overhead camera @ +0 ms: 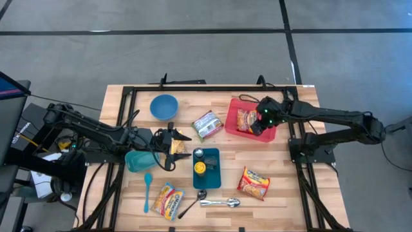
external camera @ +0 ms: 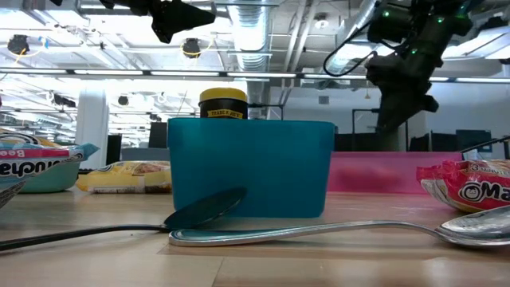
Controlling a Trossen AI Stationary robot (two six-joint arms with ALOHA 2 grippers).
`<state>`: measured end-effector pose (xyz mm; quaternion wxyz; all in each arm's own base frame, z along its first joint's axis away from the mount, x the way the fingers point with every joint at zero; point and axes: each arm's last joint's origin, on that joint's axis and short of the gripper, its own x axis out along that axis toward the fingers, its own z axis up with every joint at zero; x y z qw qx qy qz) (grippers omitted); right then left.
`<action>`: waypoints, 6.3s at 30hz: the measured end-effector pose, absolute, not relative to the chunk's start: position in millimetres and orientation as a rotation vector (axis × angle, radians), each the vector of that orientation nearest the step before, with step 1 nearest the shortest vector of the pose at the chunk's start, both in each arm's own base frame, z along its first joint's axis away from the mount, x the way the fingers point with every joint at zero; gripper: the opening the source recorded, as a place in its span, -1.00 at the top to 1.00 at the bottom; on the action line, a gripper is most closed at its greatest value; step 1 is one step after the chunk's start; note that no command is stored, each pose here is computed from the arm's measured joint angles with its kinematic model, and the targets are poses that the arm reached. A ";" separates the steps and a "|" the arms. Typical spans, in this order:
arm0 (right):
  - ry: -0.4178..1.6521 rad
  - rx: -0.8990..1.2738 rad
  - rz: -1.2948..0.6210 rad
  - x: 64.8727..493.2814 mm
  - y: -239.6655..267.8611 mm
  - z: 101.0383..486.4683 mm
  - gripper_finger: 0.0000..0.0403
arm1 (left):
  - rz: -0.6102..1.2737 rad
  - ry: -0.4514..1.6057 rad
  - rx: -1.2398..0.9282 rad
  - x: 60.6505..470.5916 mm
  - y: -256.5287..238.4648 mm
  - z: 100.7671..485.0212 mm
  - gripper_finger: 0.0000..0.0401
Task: Pick & Place Food Item
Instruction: Put the red noodle pack into the red bin
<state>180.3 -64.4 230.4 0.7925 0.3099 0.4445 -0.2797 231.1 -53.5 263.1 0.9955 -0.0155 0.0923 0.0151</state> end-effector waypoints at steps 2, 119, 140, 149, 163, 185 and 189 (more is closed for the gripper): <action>0.975 0.662 -0.549 182.6 -56.1 230.2 0.40 | 0.030 0.185 -0.031 231.1 -53.6 263.1 -0.44; 1.309 0.580 0.250 266.8 46.4 131.5 1.00 | 0.030 0.185 -0.031 231.0 -53.6 263.1 -0.44; 1.271 0.535 0.213 274.5 47.6 138.2 1.00 | 0.030 0.185 -0.031 231.1 -53.5 263.1 -0.44; 1.249 0.494 0.232 279.0 52.7 144.1 1.00 | 0.030 0.185 -0.031 231.1 -53.5 263.1 -0.44; 1.162 0.392 0.174 269.5 61.3 168.9 1.00 | 0.030 0.186 -0.031 231.0 -53.6 262.9 -0.44; 0.868 0.213 -0.015 234.0 47.6 237.4 1.00 | 0.030 0.186 -0.031 231.0 -53.5 263.0 -0.44; 0.814 0.179 -0.060 229.7 40.2 246.4 1.00 | 0.030 0.186 -0.031 231.0 -53.6 263.0 -0.44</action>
